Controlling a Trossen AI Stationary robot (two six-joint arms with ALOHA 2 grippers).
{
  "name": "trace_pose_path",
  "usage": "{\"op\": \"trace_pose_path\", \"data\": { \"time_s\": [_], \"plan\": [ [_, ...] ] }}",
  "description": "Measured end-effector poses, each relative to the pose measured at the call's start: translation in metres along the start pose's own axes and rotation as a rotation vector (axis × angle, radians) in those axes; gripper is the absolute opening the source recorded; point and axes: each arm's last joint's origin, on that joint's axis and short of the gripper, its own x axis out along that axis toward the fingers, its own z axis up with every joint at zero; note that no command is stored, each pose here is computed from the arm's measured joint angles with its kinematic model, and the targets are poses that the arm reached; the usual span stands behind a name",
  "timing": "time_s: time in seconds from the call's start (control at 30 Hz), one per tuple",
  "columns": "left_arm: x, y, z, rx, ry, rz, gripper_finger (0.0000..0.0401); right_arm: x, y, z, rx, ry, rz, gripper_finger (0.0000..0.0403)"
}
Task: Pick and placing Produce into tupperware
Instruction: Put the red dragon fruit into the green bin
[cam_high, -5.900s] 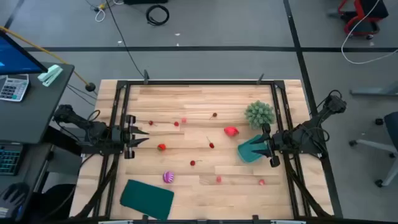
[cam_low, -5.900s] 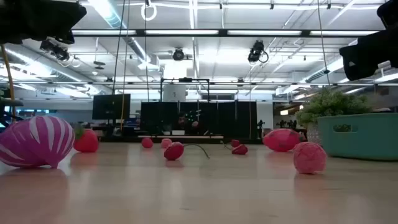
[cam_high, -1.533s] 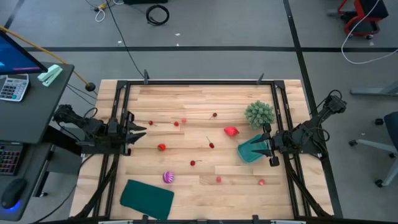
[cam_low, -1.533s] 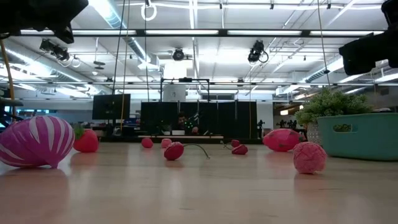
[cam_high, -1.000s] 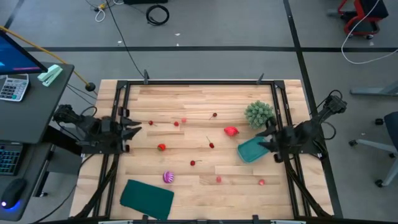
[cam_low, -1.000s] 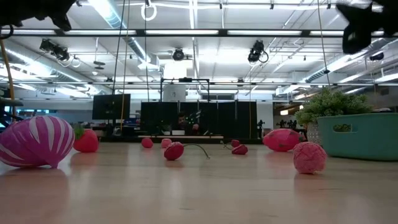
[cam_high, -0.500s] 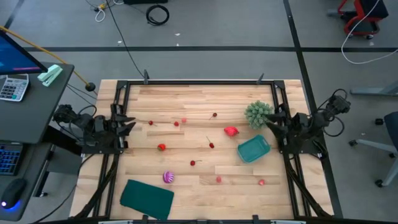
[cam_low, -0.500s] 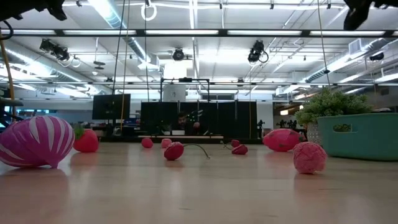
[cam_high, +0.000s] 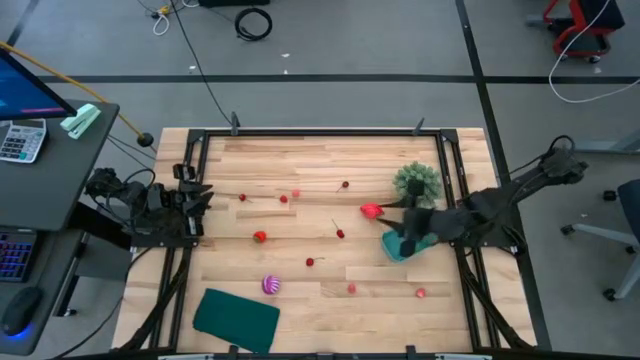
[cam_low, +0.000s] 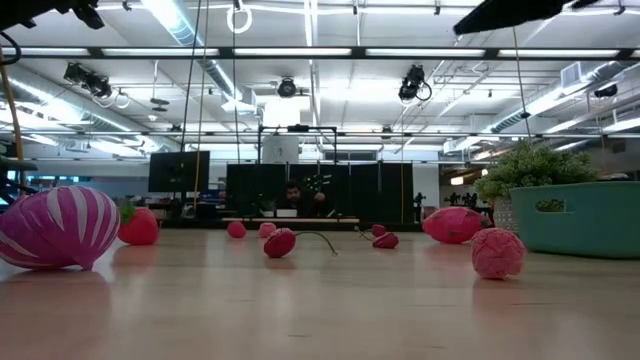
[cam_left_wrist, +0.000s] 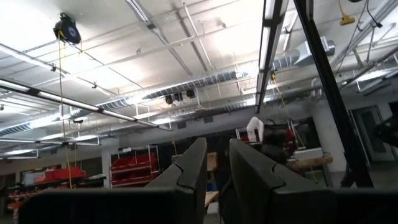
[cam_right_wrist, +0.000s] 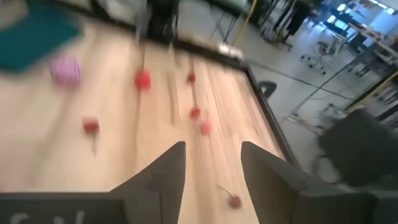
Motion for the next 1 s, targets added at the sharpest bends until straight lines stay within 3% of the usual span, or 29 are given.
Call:
{"op": "trace_pose_path", "data": {
  "time_s": [0.07, 0.2, 0.57, 0.73, 0.83, 1.0],
  "plan": [
    [0.000, 0.000, 0.000, 0.001, 0.001, -0.001, 0.0076, 0.010, 0.006, 0.007, -0.071, 0.050, -0.001, 0.0165],
    [0.000, 0.001, 0.001, -0.008, -0.011, 0.006, 0.0071, 0.025, 0.015, 0.022, -0.100, 0.081, -0.002, 0.0165],
    [0.000, 0.002, 0.004, -0.005, -0.037, 0.023, 0.0067, 0.037, 0.020, 0.033, -0.082, 0.100, -0.009, 0.0165],
    [0.000, 0.004, 0.006, 0.011, -0.055, 0.035, 0.0062, 0.050, 0.001, 0.028, 0.093, 0.148, -0.056, 0.0170],
    [0.000, 0.004, 0.007, 0.008, -0.064, 0.041, 0.0063, 0.064, -0.015, 0.015, 0.193, 0.258, 0.035, 0.0186],
    [0.000, 0.005, 0.008, 0.021, -0.075, 0.049, 0.0062, 0.086, -0.039, -0.012, 0.270, 0.465, 0.049, 0.0226]
  ]
}}
